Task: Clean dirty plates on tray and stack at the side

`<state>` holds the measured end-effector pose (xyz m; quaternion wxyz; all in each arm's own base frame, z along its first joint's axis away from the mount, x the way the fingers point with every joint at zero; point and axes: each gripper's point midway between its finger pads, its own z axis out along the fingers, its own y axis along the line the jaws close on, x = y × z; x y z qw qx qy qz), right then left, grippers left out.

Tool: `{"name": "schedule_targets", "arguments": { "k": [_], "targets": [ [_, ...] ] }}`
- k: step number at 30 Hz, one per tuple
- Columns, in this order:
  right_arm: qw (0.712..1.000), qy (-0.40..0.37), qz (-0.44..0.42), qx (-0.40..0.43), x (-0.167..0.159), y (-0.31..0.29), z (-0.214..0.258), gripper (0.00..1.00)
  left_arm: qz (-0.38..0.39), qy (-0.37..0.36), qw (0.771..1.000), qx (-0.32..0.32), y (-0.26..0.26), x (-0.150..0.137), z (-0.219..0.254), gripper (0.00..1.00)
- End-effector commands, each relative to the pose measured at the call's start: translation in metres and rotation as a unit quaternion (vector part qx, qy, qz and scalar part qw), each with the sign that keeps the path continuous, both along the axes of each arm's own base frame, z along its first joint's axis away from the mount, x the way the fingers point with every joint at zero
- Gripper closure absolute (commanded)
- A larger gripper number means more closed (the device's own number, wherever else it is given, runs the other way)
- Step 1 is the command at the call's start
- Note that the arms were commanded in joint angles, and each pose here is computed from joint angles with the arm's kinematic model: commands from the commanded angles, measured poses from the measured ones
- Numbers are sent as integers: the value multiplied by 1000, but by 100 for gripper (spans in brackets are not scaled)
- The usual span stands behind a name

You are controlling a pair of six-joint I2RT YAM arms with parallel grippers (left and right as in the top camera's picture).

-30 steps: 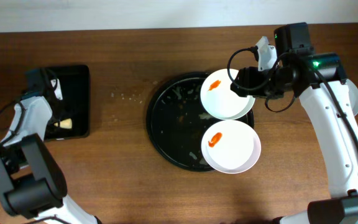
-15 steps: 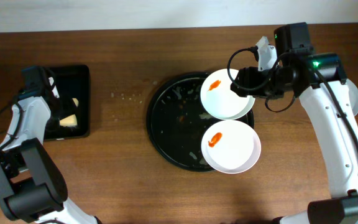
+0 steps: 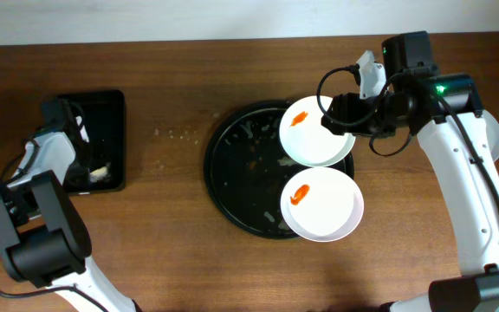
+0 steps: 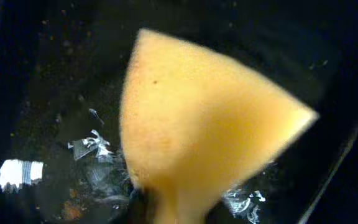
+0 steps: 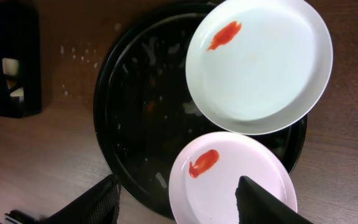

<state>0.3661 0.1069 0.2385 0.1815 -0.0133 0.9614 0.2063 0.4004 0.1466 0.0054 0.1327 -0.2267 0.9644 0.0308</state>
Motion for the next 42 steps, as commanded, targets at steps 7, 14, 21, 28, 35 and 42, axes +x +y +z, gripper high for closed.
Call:
{"name": "schedule_targets", "arguments": {
  "k": [7, 14, 21, 28, 35, 42],
  "targets": [
    [1000, -6, 7, -4, 0, 2, 2, 39, -6, -23, 1000, -11, -7, 2, 23, 83],
    [1000, -6, 8, -3, 0, 2, 2, 39, -3, -38, 999, 2, -4, 0, 46, 38],
    [1000, -6, 8, -3, 0, 2, 2, 39, -17, -42, 999, 18, 3, 15, 22, 38],
    [1000, -6, 8, -2, 0, 3, 2, 39, -45, -43, 998, -2, -5, 27, -8, 63],
    [1000, -5, 10, 2, -1, 4, 3, 39, -44, -31, 999, -5, -6, 20, -7, 100],
    [1000, -5, 10, 2, -1, 4, 3, 39, -44, -68, 997, 10, -6, 21, 43, 66]
  ]
}}
